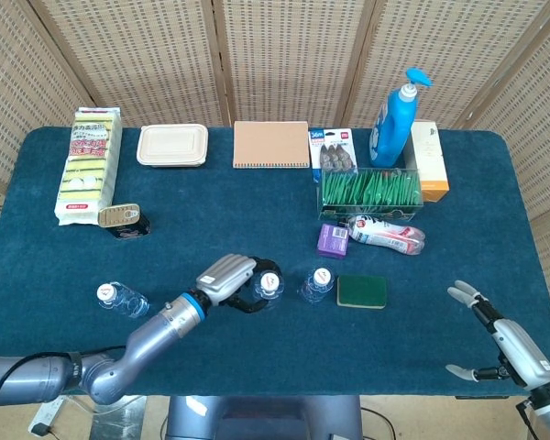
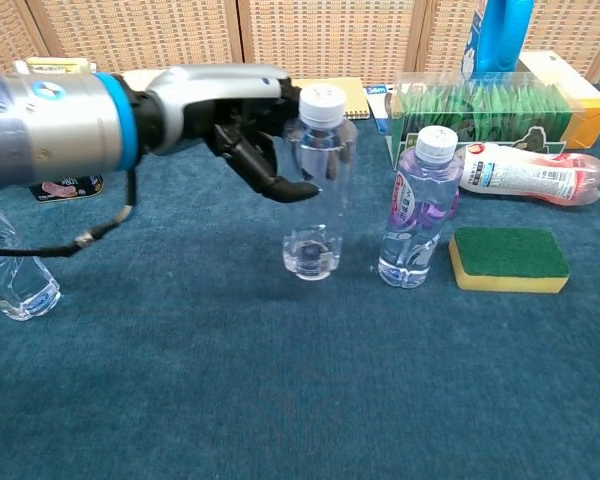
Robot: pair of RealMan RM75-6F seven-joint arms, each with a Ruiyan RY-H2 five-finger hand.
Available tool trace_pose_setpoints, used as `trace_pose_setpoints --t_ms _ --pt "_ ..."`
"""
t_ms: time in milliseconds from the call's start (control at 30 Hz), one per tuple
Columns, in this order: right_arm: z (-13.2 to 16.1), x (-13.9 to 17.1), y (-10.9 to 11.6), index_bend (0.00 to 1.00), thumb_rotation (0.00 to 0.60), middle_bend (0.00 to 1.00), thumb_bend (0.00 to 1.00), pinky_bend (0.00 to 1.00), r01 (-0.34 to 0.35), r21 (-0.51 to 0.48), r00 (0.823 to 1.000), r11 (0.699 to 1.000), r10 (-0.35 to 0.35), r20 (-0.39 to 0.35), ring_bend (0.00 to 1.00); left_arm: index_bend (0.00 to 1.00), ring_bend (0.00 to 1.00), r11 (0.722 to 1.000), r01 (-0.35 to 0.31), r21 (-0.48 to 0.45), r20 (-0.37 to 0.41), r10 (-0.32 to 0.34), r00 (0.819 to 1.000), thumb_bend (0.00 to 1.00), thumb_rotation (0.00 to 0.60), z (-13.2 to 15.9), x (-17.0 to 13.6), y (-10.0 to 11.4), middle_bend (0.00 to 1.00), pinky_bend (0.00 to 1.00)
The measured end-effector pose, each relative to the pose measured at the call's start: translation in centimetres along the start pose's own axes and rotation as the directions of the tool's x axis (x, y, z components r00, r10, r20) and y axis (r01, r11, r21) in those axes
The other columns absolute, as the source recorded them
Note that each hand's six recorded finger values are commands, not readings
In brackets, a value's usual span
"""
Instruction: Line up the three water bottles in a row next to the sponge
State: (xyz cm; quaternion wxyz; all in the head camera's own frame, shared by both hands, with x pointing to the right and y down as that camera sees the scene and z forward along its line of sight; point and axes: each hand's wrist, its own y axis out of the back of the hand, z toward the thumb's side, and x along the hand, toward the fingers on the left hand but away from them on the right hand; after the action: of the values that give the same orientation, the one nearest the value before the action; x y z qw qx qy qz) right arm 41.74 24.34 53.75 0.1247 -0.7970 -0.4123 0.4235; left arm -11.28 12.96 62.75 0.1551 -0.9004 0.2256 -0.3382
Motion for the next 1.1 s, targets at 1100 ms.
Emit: trace_pose_setpoints --t_ms 1100 --pt "-0.4 0.1 2.2 0.09 0.6 0.0 0.04 0.08 0.25 0.231 0.963 0.94 -0.267 0.045 0.0 0.26 0.08 0.999 0.043 -0.021 -0.08 -0.044 0.996 0.38 0.6 -1.6 3.4 -2.4 0.2 0.26"
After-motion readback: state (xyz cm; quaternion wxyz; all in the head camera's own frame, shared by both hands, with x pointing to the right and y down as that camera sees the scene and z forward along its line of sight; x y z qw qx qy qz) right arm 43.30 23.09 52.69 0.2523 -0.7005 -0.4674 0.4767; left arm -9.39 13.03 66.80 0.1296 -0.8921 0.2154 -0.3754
